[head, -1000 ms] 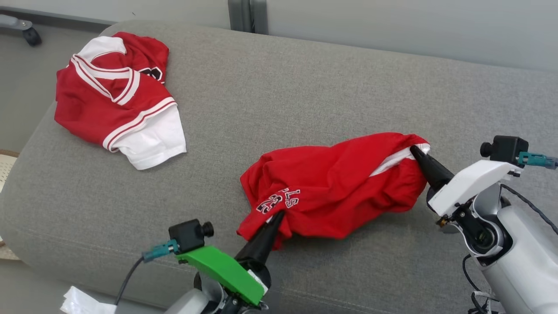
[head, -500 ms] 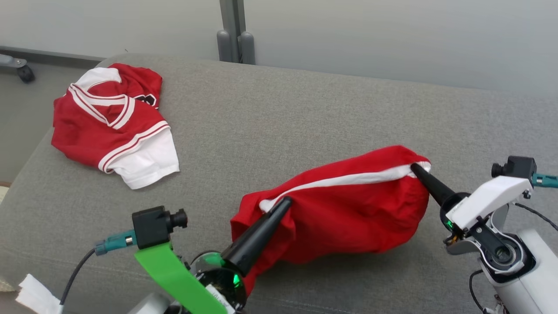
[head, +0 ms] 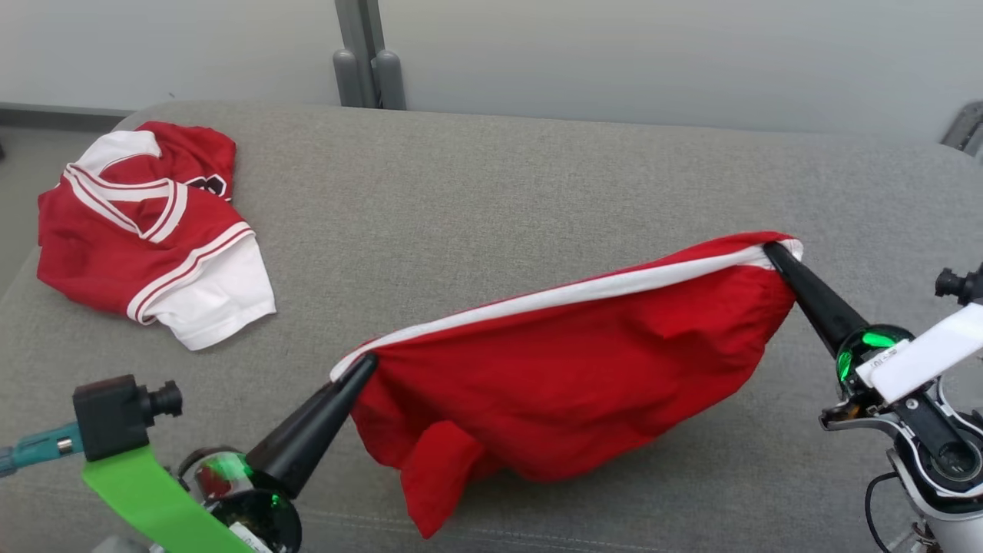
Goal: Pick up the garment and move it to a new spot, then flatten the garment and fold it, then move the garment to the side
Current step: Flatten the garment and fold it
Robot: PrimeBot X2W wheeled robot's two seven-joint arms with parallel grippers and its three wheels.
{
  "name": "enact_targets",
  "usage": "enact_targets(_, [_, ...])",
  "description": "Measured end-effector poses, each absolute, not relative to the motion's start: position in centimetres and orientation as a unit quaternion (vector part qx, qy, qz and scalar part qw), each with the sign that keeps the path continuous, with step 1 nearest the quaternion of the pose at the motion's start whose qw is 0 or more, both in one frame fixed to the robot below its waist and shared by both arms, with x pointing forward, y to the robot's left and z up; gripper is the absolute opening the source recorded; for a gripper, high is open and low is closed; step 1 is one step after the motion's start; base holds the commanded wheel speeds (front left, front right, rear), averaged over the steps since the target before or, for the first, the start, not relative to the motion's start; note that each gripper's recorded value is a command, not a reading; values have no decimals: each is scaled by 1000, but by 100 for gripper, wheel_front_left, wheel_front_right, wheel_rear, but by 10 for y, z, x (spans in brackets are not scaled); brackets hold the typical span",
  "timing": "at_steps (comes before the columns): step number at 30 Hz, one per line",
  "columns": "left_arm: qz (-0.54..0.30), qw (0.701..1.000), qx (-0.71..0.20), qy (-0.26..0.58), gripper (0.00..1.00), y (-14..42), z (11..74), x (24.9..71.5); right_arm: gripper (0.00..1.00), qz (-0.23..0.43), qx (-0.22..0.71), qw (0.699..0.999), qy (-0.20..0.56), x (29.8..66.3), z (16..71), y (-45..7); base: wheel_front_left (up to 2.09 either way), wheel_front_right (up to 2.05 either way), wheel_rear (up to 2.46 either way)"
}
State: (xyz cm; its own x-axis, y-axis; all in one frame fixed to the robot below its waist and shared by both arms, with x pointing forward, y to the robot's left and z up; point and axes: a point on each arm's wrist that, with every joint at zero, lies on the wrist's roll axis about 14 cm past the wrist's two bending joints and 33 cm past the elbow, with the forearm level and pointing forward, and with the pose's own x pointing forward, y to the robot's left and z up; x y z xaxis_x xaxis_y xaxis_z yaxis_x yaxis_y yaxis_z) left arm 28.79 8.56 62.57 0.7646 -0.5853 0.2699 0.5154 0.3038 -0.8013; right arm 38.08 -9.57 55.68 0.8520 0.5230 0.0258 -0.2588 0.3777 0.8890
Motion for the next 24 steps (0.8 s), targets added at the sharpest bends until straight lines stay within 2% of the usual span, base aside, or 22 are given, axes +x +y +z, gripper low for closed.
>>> enact_targets(4, [-360,814,-455,26,0,88,638,288,0,270,492,823,90,372,589,-99,0,0,0])
enact_targets(10, [-388,812,-437,10,0,84,659,278,0,337,451,824,66,330,622,-88,0,0,0])
enact_targets(17, [-413,802,-430,-23,0,79,688,265,0,406,452,794,31,274,665,-73,0,0,0])
enact_targets(20, [-421,808,-410,-38,0,81,699,268,0,404,451,796,14,272,677,-79,0,0,0])
enact_targets(24, [-427,816,-389,-33,0,82,703,277,0,359,454,815,24,289,668,-96,0,0,0])
